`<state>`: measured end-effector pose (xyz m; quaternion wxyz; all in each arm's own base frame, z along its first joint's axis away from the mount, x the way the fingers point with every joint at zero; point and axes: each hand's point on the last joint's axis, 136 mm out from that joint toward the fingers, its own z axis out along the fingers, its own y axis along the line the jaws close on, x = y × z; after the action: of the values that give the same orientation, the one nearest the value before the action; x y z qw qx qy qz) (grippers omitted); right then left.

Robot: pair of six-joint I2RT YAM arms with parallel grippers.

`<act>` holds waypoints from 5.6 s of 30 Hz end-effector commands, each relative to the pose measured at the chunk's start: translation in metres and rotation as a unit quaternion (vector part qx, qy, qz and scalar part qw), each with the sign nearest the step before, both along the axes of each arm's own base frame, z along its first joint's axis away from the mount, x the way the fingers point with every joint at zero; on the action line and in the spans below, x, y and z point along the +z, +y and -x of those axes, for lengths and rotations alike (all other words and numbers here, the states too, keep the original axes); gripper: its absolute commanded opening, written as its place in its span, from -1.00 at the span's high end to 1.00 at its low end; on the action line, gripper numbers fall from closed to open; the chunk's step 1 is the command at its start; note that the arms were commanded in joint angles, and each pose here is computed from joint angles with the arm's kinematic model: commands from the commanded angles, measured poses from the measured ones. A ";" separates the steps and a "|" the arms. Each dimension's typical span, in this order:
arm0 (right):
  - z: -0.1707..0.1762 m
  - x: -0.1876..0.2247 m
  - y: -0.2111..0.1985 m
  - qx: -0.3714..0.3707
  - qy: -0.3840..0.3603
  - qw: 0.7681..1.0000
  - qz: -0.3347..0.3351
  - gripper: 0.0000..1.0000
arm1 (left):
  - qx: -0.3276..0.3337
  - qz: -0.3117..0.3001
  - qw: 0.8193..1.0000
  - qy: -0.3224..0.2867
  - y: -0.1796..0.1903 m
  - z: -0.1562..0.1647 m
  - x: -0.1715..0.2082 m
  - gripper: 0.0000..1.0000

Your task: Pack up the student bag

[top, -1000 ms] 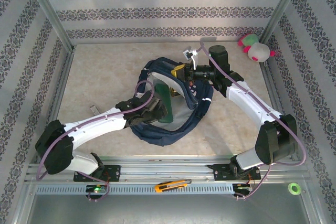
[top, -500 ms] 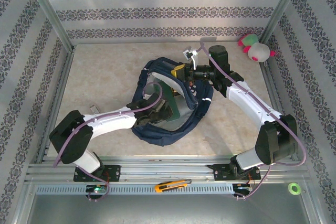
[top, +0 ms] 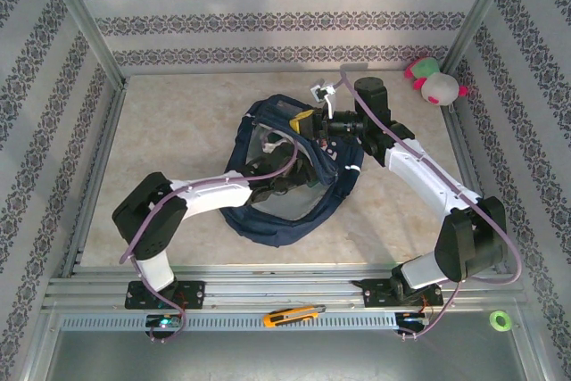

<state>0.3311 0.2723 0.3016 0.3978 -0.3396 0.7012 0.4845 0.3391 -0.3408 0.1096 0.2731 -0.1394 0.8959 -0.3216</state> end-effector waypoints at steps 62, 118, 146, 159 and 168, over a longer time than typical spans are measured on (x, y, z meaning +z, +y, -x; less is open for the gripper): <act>0.087 -0.203 -0.115 -0.309 0.411 0.844 0.154 -0.14 | -0.011 -0.080 0.996 -0.045 0.170 -0.021 -0.019 -0.43; 0.171 -0.188 0.010 0.170 -0.088 0.917 0.351 -0.23 | -0.028 0.026 0.995 -0.088 0.212 0.028 0.007 -0.56; 0.141 -0.196 -0.007 0.104 -0.023 0.925 0.364 -0.19 | -0.110 0.071 0.991 0.024 0.184 0.061 -0.032 0.13; 0.140 -0.167 -0.004 0.011 0.029 0.957 0.290 -0.20 | -0.097 0.074 0.992 0.028 0.186 0.077 -0.030 0.70; 0.149 -0.149 0.004 -0.050 0.071 0.971 0.225 -0.19 | -0.078 0.087 0.992 0.036 0.187 0.077 -0.036 0.38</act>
<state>0.1756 0.2699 0.1394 0.2680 -0.4048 0.8225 0.2963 0.2633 -0.1515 0.0737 0.2008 -0.0952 0.8857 -0.4077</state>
